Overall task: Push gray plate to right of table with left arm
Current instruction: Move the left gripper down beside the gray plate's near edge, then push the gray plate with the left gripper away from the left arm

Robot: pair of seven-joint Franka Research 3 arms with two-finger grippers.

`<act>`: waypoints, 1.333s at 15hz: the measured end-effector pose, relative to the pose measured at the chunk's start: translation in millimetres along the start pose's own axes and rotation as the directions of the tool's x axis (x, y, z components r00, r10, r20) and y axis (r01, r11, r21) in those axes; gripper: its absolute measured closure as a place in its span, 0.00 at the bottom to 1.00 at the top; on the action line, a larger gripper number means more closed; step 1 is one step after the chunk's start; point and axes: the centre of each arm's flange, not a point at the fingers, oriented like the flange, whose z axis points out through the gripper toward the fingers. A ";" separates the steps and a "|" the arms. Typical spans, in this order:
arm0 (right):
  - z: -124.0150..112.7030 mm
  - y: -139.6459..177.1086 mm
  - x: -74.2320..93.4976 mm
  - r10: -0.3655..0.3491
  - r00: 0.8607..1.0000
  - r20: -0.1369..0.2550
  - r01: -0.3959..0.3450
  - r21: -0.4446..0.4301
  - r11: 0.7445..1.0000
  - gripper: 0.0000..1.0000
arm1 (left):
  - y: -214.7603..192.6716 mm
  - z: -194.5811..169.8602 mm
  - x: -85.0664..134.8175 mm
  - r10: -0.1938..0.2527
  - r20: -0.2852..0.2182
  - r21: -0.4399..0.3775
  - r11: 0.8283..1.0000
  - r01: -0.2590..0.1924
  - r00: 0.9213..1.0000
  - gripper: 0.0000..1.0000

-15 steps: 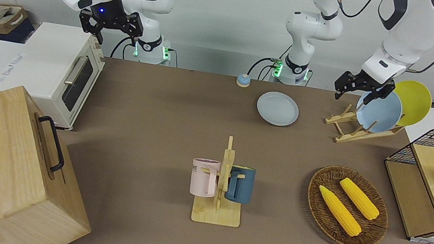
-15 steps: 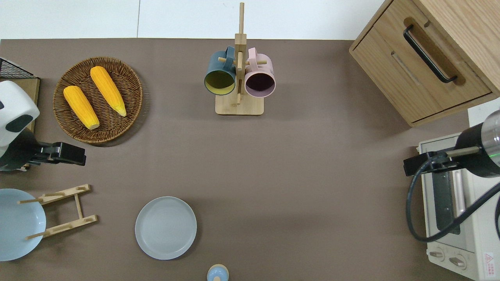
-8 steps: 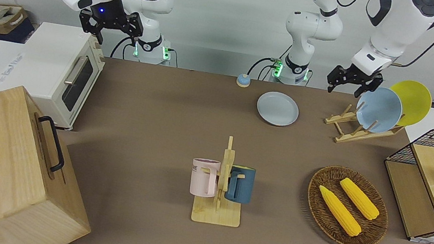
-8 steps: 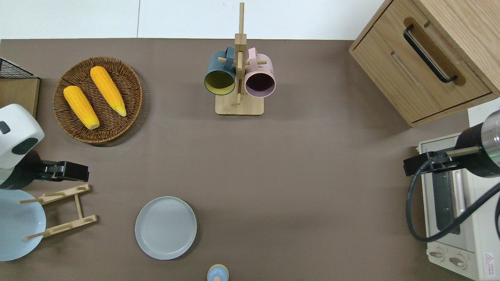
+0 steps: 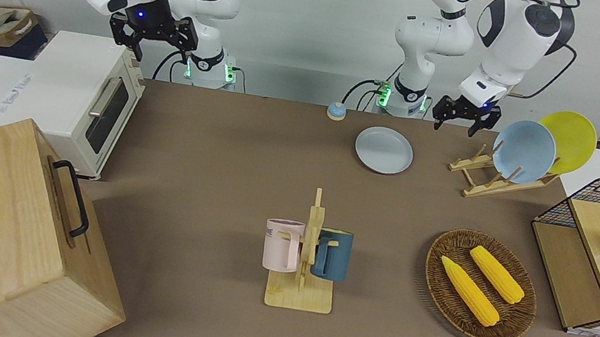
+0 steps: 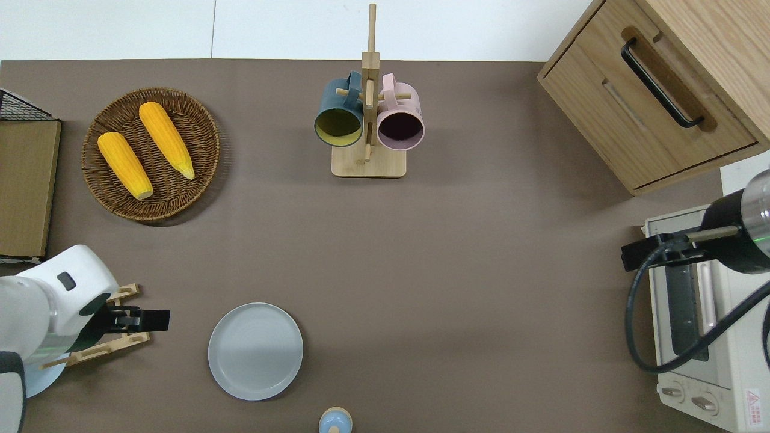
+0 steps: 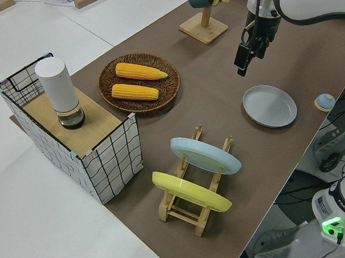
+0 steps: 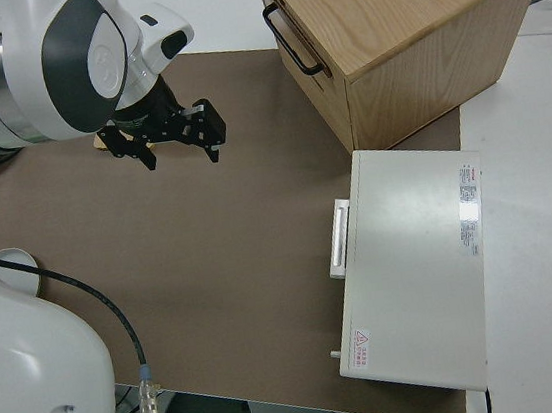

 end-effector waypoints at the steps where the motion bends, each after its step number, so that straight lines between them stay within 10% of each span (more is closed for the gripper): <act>1: 0.0 0.0 0.0 0.000 1.000 0.000 0.000 0.000 1.000 0.01 | 0.5 9.4 -3.6 0.001 -0.004 0.001 1.000 -0.001 1.000 0.00; 20: 0.0 0.0 0.0 0.000 1.000 0.000 0.000 0.000 1.000 0.01 | 7.6 125.4 -26.7 0.003 -0.041 0.010 1.000 -0.003 0.999 0.00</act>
